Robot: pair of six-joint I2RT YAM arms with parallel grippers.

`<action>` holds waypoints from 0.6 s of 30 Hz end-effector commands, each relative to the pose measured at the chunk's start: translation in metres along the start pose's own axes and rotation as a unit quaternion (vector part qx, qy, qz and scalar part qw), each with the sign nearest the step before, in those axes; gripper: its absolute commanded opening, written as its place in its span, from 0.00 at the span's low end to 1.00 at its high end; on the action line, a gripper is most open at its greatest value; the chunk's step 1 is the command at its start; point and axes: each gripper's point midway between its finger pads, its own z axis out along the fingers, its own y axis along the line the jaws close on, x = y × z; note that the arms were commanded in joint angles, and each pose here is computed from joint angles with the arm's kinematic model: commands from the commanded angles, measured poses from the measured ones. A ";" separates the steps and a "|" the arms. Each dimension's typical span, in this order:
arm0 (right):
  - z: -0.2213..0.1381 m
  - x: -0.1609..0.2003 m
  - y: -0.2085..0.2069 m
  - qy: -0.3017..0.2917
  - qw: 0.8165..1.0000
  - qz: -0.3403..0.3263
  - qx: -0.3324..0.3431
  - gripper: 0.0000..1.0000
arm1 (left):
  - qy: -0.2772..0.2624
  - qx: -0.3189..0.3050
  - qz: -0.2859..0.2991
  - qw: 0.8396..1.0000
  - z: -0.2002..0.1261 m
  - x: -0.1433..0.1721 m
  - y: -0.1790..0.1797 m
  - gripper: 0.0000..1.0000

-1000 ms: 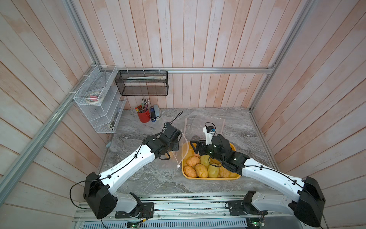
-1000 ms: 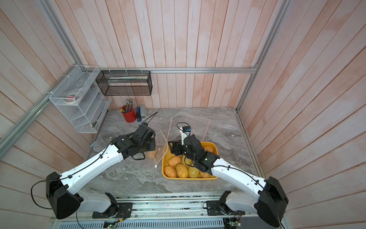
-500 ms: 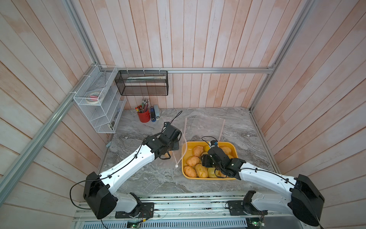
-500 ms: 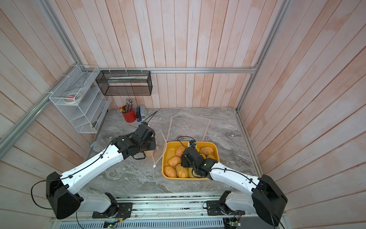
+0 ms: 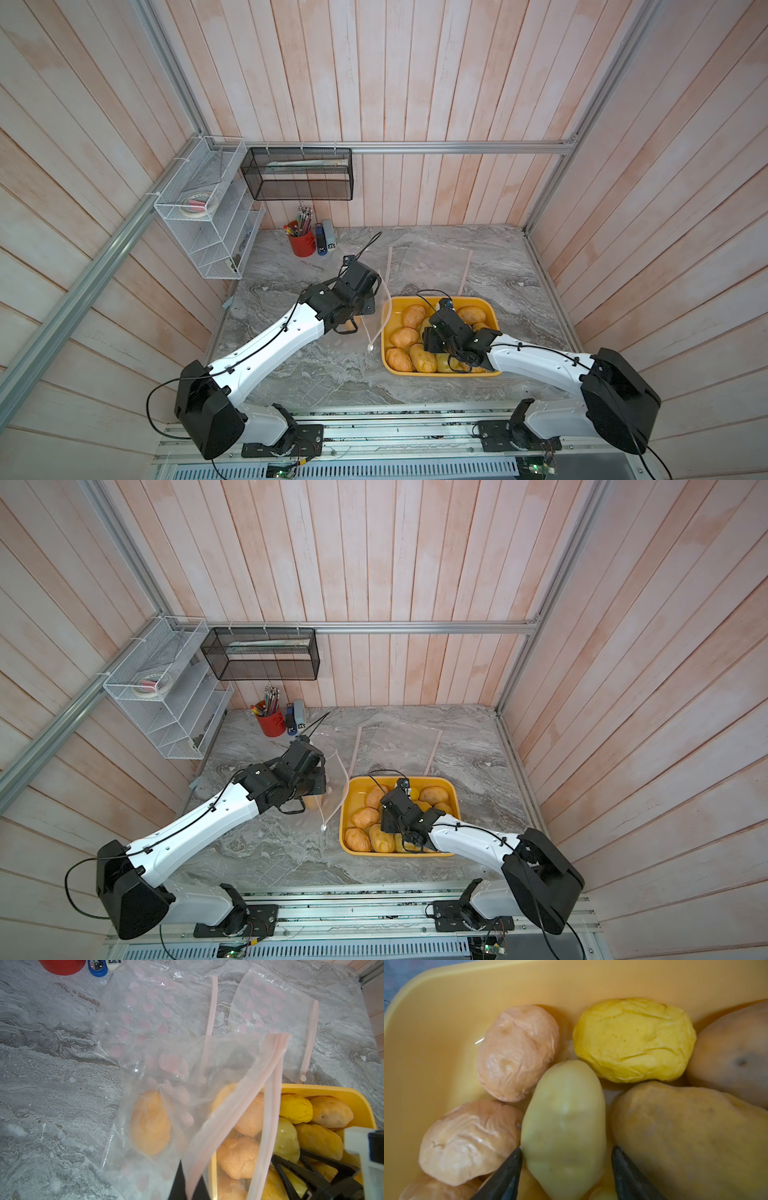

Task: Put the potatoes into a zipper bag and zip it
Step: Pick up the potato from the basket.

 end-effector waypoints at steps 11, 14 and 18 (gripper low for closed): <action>0.032 -0.004 0.004 0.025 0.999 -0.018 0.021 0.64 | -0.012 -0.002 0.003 1.000 -0.005 -0.003 0.006 0.00; 0.032 -0.007 -0.002 0.020 0.999 -0.014 0.030 0.56 | -0.011 0.002 0.004 1.000 -0.004 -0.003 0.004 0.00; 0.024 -0.013 -0.007 0.008 0.999 -0.008 0.031 0.49 | -0.008 0.003 0.005 1.000 -0.002 -0.001 0.003 0.00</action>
